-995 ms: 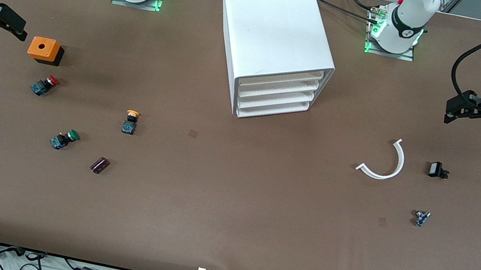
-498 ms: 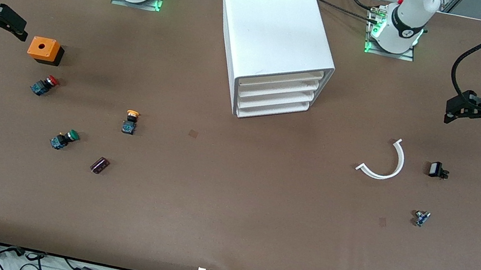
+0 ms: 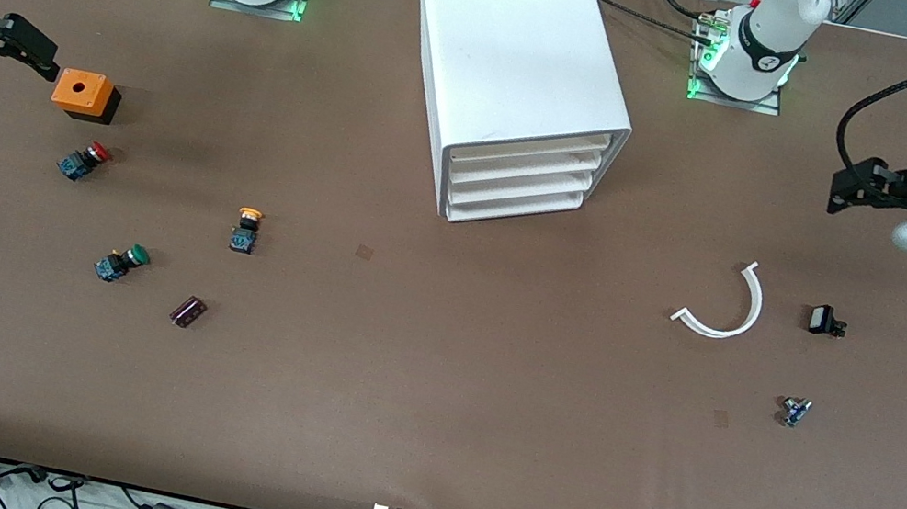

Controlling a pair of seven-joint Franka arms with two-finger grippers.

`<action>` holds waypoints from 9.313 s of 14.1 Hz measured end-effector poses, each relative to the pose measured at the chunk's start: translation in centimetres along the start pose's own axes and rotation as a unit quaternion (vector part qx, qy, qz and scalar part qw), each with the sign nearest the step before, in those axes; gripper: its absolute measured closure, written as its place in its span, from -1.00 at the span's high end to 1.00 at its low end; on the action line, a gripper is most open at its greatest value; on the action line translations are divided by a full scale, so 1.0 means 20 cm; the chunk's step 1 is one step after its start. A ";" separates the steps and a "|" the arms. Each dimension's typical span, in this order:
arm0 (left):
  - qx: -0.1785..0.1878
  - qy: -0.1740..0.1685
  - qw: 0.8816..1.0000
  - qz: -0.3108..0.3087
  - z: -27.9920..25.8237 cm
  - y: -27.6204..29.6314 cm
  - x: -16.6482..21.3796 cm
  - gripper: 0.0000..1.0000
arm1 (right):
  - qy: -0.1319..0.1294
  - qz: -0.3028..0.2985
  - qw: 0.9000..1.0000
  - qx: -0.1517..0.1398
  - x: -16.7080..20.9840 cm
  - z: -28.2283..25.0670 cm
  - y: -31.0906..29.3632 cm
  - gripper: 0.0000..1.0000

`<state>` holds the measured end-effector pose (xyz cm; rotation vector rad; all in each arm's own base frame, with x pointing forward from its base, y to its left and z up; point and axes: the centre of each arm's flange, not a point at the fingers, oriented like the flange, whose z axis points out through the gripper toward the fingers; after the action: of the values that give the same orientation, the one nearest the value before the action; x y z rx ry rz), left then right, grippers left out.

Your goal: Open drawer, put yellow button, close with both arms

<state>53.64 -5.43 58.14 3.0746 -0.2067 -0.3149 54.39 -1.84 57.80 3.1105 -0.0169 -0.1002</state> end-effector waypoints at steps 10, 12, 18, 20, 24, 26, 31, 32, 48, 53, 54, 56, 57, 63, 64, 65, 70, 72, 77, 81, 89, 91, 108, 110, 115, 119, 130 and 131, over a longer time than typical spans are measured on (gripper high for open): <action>-0.284 -0.168 0.933 0.142 0.78 0.46 0.36 1.00 | -0.024 -0.063 0.998 -0.005 0.23 0.39 -0.38 1.00; -0.364 -0.135 0.904 0.178 0.97 0.49 0.49 1.00 | -0.034 -0.073 0.997 -0.006 0.33 0.60 -0.45 1.00; -0.505 -0.057 0.841 0.188 1.43 0.75 0.47 1.00 | -0.059 -0.095 0.994 0.000 0.47 1.11 -0.69 1.00; -0.537 -0.056 0.822 0.182 1.56 0.84 0.38 0.93 | -0.067 -0.105 0.992 -0.001 0.48 1.25 -0.77 1.00; -0.553 -0.068 0.810 0.182 1.69 0.89 0.27 0.31 | -0.081 -0.103 0.991 -0.006 0.50 1.58 -0.89 1.00; -0.554 -0.065 0.805 0.199 1.70 0.92 0.24 0.18 | -0.093 -0.102 0.990 -0.008 0.50 1.71 -0.88 1.00; -0.560 -0.046 0.794 0.233 1.69 0.95 0.22 -0.68 | -0.117 -0.098 0.988 -0.012 0.48 1.87 -0.87 1.00; -0.559 -0.041 0.793 0.239 1.68 0.95 0.23 -0.70 | -0.120 -0.097 0.988 -0.013 0.48 1.88 -0.87 1.00; -0.509 0.035 0.818 0.265 1.52 0.60 0.73 -0.02 | -0.129 -0.071 0.989 -0.017 0.48 1.96 -0.87 -0.15; -0.466 -0.030 0.867 0.175 1.26 0.57 0.73 0.98 | -0.109 -0.071 0.991 -0.013 0.61 1.66 -0.89 -0.19; -0.439 -0.048 0.885 0.151 1.16 0.57 0.72 1.00 | -0.103 -0.071 0.992 -0.012 0.65 1.55 -0.90 -0.19; -0.366 -0.079 0.921 0.104 0.98 0.57 0.69 1.00 | -0.081 -0.075 0.994 -0.008 0.72 1.29 -0.94 -0.19; -0.324 -0.089 0.938 0.082 0.90 0.56 0.69 1.00 | -0.069 -0.081 0.994 -0.006 0.74 1.18 -0.98 -0.19; -0.082 -0.083 0.993 0.011 0.60 0.33 0.68 1.00 | 0.013 -0.166 0.986 0.006 0.63 0.63 -1.59 -0.19; -0.059 -0.086 0.995 0.009 0.52 0.29 0.67 1.00 | 0.021 -0.180 0.983 0.008 0.59 0.59 -1.68 -0.19; -0.039 -0.081 0.996 0.006 0.44 0.26 0.65 1.00 | 0.027 -0.191 0.981 0.010 0.55 0.56 -1.78 -0.19; -0.004 -0.025 0.999 -0.021 0.06 0.13 0.59 1.00 | 0.065 -0.180 0.981 0.032 0.24 0.37 -2.31 -0.19; 0.025 -0.010 0.999 -0.036 -0.05 0.05 0.55 1.00 | 0.073 -0.183 0.980 0.039 0.09 0.35 -2.50 -0.19; 0.047 0.004 0.998 -0.039 -0.04 0.05 0.54 1.00 | 0.082 -0.192 0.977 0.051 -0.19 0.43 -2.86 -0.19; 0.050 0.015 0.998 -0.043 -0.02 0.05 0.51 1.00 | 0.080 -0.185 0.978 0.054 -0.30 0.51 -3.01 -0.19; 0.052 0.010 0.998 -0.046 0.00 0.04 0.49 1.00 | 0.063 -0.193 0.978 0.045 -0.39 0.69 -3.13 -0.19; 0.052 0.010 0.998 -0.046 0.00 0.04 0.49 1.00 | 0.059 -0.181 0.981 0.045 -0.40 0.71 -3.14 -0.19; 0.010 0.035 0.995 -0.095 0.19 0.11 0.59 1.00 | 0.081 -0.104 0.990 0.058 -0.13 0.45 -2.91 1.00; -0.003 0.049 0.991 -0.127 0.29 0.25 0.63 1.00 | 0.073 -0.069 0.994 0.041 0.05 0.40 -2.68 1.00; -0.031 0.074 0.980 -0.184 0.59 0.70 0.63 1.00 | 0.046 -0.040 0.998 -0.010 0.53 0.41 -1.95 1.00; -0.033 0.063 0.979 -0.193 0.77 1.03 0.58 1.00 | 0.019 -0.016 1.000 -0.018 0.77 0.38 -1.31 1.00; -0.021 0.040 0.980 -0.195 1.07 1.38 0.54 1.00 | -0.010 0.046 0.999 0.014 0.81 0.28 -0.33 1.00; -0.018 0.036 0.980 -0.195 1.09 1.40 0.52 1.00 | 0.002 0.048 0.999 0.009 0.77 0.24 -0.29 1.00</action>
<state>55.67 -35.29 36.26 3.0637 0.4044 -0.2153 69.47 3.61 51.94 3.1218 -0.1684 -0.0915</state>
